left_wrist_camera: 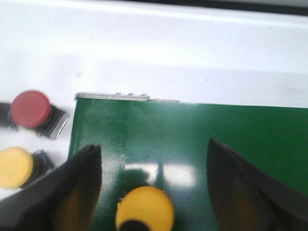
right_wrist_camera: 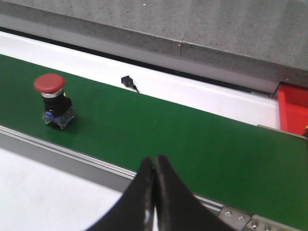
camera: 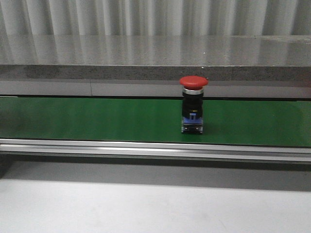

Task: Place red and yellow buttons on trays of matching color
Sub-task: 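Set the yellow button on the green belt and open the left gripper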

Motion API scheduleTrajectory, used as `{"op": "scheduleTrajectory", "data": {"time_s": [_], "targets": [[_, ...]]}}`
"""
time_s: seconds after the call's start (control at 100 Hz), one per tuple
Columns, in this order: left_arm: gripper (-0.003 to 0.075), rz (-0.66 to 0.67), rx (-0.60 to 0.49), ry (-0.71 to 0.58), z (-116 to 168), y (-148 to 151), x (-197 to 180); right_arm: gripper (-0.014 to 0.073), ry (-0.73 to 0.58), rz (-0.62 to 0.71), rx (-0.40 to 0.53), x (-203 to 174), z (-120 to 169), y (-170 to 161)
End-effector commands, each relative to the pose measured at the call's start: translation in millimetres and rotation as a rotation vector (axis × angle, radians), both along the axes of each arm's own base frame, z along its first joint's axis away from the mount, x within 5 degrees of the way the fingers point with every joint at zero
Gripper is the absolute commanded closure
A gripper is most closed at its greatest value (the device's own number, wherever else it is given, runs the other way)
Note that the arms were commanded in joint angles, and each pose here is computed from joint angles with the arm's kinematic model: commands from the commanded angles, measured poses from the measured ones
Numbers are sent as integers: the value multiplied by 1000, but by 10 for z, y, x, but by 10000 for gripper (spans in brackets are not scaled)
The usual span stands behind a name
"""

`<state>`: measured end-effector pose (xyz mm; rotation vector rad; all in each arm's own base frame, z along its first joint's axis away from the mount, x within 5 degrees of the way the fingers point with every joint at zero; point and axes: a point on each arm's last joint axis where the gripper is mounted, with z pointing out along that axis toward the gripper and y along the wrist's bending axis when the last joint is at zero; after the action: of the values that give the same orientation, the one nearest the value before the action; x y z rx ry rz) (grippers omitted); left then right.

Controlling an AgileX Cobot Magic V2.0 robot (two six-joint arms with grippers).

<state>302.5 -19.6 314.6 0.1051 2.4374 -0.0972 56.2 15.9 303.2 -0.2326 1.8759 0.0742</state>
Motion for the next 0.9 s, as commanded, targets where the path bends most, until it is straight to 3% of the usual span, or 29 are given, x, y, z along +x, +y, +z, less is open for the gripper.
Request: {"op": "scheduleTrajectory", "data": {"time_s": [0.0, 0.12, 0.55, 0.7, 0.89], "targets": [[444, -61, -5, -226, 321, -147, -196, 660, -75, -12, 15, 19, 120, -7], [743, -106, -19, -328, 370, -258, -481, 660, -75, -12, 15, 19, 120, -7], [741, -135, -52, -515, 278, -143, -1570, 660, -75, -7, 26, 19, 125, 0], [741, -128, -112, -562, 226, -103, -1886, 660, -65, 21, 42, 43, 208, 20], [741, -131, -127, -635, 246, -58, -2130, 655, 91, 134, -25, 314, 343, 107]]}}
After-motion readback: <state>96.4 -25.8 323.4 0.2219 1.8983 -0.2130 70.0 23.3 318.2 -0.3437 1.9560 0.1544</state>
